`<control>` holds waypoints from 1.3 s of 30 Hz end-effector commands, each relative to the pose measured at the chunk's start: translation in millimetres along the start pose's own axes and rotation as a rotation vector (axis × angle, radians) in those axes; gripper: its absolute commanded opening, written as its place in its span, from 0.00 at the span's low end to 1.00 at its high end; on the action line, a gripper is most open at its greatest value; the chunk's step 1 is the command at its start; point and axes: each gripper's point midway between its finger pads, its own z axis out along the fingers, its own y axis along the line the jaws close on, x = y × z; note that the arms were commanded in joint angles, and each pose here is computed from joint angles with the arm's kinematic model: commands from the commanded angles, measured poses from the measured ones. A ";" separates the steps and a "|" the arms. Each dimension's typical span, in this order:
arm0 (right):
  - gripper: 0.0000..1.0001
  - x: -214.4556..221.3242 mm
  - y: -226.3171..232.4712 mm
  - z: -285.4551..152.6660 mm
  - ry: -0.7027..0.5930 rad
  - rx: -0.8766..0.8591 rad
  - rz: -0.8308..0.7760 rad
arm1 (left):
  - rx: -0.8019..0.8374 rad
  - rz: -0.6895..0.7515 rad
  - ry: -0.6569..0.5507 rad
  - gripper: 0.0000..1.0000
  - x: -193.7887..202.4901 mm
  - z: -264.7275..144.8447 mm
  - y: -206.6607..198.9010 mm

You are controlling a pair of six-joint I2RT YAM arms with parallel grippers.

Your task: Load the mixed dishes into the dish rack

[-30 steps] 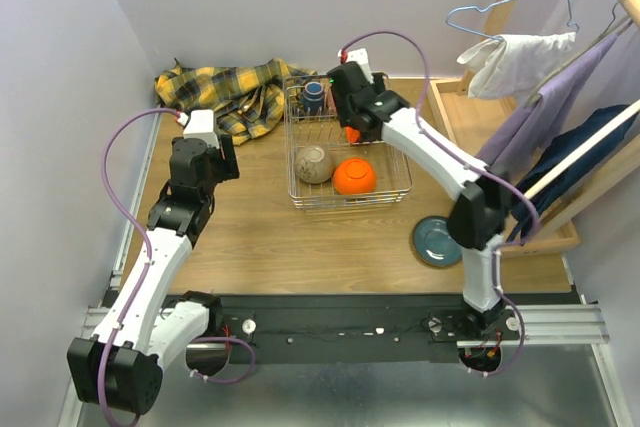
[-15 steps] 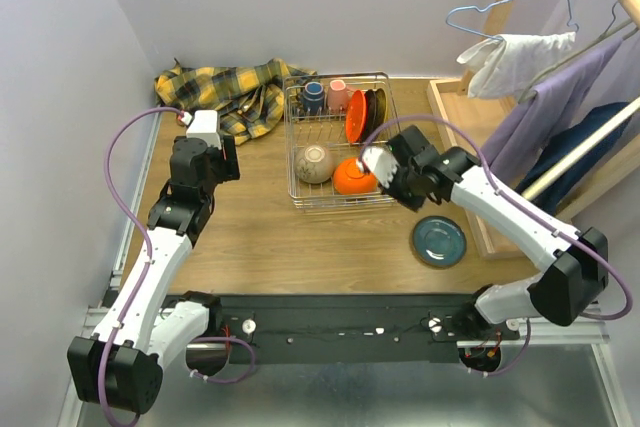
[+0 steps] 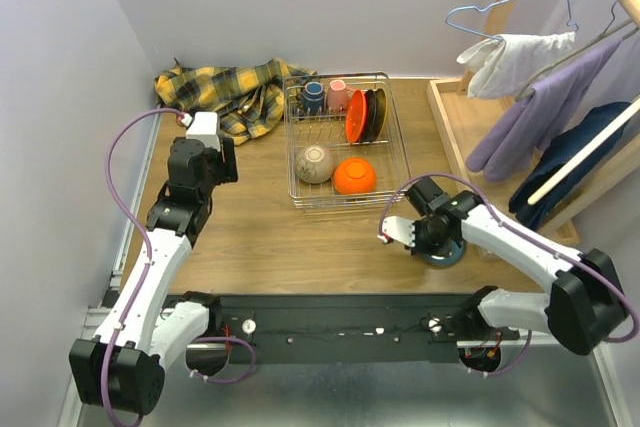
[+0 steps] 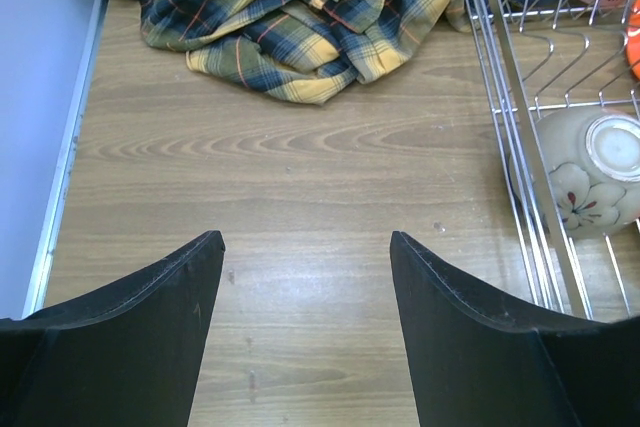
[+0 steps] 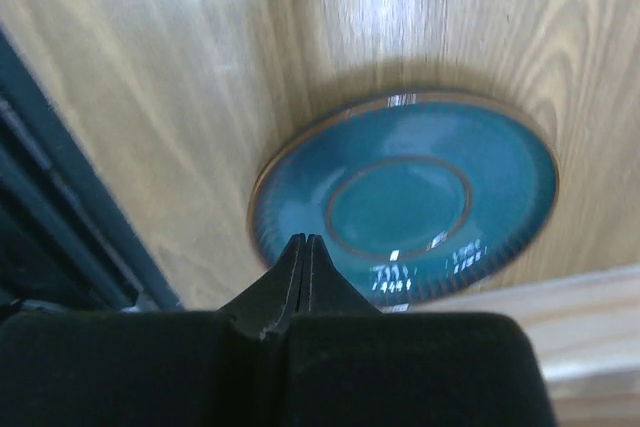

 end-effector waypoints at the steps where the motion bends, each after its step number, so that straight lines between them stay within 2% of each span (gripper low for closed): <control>1: 0.01 -16.7 -19.5 22.4 -0.041 0.020 -0.072 | 0.025 0.002 0.044 0.75 16.1 -3.3 3.7; 9: 0.00 -36.7 -31.3 45.2 -0.075 -0.027 -0.093 | 0.052 -0.029 0.087 0.73 28.1 -7.2 8.5; 17: 0.01 -76.1 -19.3 42.8 -0.177 -0.243 -0.088 | 0.058 -0.018 0.103 0.74 37.3 -14.1 10.4; 22: 0.02 -103.9 -7.4 45.4 -0.190 -0.350 -0.175 | 0.039 0.010 0.104 0.75 43.4 -22.9 17.0; 30: 0.03 -165.7 21.7 61.4 -0.217 -0.414 -0.310 | 0.005 0.006 0.110 0.78 49.1 -35.4 29.8; 36: 0.03 -239.1 31.8 75.2 -0.289 -0.427 -0.372 | -0.036 -0.066 0.135 0.83 40.8 -44.5 41.2; 39: 0.04 -278.1 34.0 81.0 -0.330 -0.422 -0.397 | 0.029 -0.090 0.179 0.83 41.4 -49.1 30.0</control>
